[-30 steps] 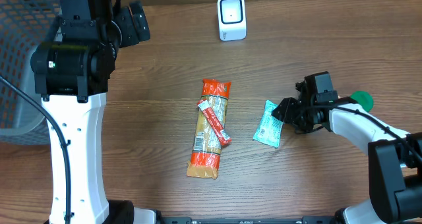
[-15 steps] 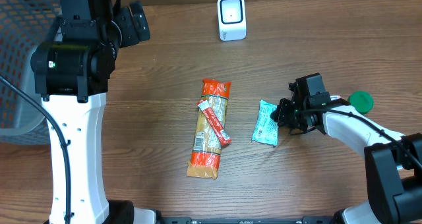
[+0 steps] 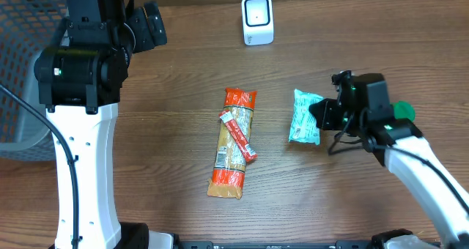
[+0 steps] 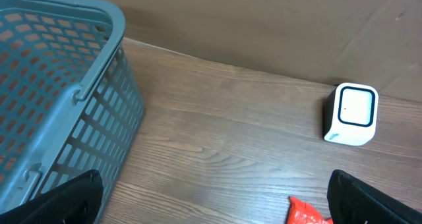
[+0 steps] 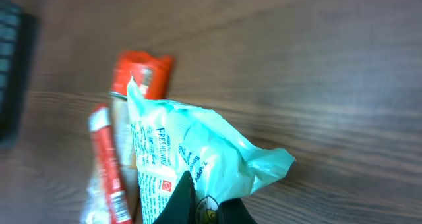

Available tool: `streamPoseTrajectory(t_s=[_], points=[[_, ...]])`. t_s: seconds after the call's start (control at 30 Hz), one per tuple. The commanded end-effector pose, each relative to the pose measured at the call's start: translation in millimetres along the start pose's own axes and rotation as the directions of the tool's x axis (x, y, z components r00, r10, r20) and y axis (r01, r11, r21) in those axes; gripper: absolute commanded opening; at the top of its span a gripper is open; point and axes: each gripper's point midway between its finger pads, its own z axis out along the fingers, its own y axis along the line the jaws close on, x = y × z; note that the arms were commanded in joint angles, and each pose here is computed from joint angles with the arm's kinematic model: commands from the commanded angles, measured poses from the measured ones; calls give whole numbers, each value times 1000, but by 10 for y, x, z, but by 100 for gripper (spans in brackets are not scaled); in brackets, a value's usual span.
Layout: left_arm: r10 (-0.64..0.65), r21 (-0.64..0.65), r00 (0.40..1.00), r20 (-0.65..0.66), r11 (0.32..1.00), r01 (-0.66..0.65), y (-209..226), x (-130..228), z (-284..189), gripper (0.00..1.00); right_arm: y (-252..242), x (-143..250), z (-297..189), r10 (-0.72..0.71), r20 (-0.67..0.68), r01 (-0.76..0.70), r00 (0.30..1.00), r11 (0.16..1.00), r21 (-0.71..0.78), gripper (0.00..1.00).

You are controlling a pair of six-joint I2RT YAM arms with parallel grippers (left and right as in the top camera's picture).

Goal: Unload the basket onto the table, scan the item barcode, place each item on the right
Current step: 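Lift the wipes packet and carry it toward the white scanner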

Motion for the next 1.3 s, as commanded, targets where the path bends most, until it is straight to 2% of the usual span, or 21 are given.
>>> streamPoseTrajectory(t_s=[0.0,0.3,0.47,0.77,0.9,1.07,1.27], points=[[13,-10,1000,14,1000,-13,36,-37,-34,100,226,-253,-282,-66,75,69,995,997,-34,3],[13,-10,1000,14,1000,-13,36,-37,-34,100,339,-735,-950,-120,105,102,987,982,160,4],[13,-10,1000,14,1000,-13,36,-37,-34,100,620,-1038,-1377,-141,154,117,978,981,155,3],[13,-10,1000,14,1000,-13,36,-37,-34,100,958,-1516,-1680,-210,83,193,974,966,174,3],[13,-10,1000,14,1000,-13,36,-37,-34,100,1122,-1701,-1578,-255,73,241,964,957,158,3],[13,-10,1000,14,1000,-13,36,-37,-34,100,1244,-1868,-1148,-331,71,317,941,935,161,3],[13,-10,1000,14,1000,-13,36,-37,-34,100,1229,-2222,-529,-479,113,414,870,836,360,3]])
